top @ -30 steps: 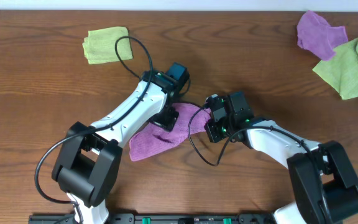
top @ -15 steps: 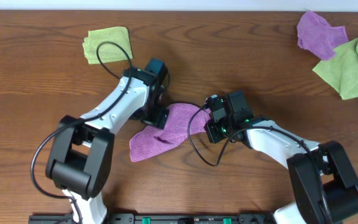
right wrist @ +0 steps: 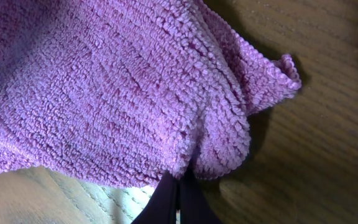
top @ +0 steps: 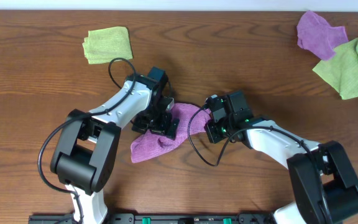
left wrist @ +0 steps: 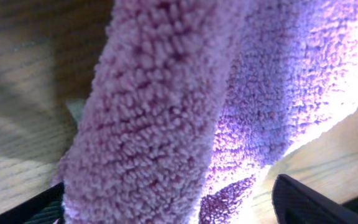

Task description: Fold the cloth

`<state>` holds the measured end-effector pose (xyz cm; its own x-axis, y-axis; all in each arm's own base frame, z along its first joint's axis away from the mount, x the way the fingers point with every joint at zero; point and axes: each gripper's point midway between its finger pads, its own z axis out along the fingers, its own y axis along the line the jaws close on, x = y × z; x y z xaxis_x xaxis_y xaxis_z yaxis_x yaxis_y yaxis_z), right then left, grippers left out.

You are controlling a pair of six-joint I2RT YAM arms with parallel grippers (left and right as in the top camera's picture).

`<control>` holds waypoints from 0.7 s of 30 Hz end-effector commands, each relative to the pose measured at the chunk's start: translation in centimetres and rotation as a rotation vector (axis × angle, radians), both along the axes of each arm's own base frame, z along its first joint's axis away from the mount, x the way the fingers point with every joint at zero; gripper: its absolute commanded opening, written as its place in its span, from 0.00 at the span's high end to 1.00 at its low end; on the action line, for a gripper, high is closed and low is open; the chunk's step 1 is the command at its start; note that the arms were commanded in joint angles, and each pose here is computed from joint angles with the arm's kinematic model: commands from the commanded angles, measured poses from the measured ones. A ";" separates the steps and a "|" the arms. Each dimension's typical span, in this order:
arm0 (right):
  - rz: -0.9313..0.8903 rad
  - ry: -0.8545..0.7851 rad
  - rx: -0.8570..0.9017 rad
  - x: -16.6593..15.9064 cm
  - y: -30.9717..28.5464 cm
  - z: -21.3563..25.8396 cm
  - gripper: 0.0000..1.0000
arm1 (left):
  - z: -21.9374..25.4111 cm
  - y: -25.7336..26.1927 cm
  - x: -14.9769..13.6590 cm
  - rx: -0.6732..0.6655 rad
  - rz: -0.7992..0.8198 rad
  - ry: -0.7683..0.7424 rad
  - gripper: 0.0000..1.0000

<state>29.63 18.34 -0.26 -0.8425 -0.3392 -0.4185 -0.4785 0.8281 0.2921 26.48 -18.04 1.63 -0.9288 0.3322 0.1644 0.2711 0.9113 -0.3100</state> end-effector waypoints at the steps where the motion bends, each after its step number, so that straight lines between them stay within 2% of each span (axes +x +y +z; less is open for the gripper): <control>1: -0.009 0.024 -0.038 -0.6 -0.4 -0.7 0.99 | 0.4 0.1 0.5 -0.021 0.002 0.009 0.13; 8: 0.001 0.016 -0.070 -1.0 0.0 -0.9 0.99 | 3.0 0.6 3.4 -0.004 0.012 -0.061 0.14; 12: -0.006 0.001 -0.110 -1.0 0.1 -1.1 0.98 | 4.5 -0.8 4.4 -0.073 0.018 -0.082 0.12; 14: -0.005 0.000 -0.113 -1.1 0.1 -1.1 0.99 | 4.5 -0.9 4.1 -0.082 0.019 -0.068 0.22; 15: -0.008 -0.001 -0.116 -1.1 0.1 -1.2 0.98 | 4.4 -0.7 4.0 -0.069 0.018 -0.066 0.22; 17: -0.007 -0.001 -0.115 -1.1 0.1 -1.2 0.98 | 4.0 0.3 4.0 -0.013 0.013 -0.075 0.10; 18: -0.007 -0.001 -0.116 -1.1 0.1 -1.2 0.99 | 3.8 0.9 4.1 0.025 0.007 -0.086 0.08; 21: -0.007 -0.001 -0.116 -1.1 0.1 -1.2 0.98 | 3.6 1.7 4.4 0.060 -0.024 -0.110 0.09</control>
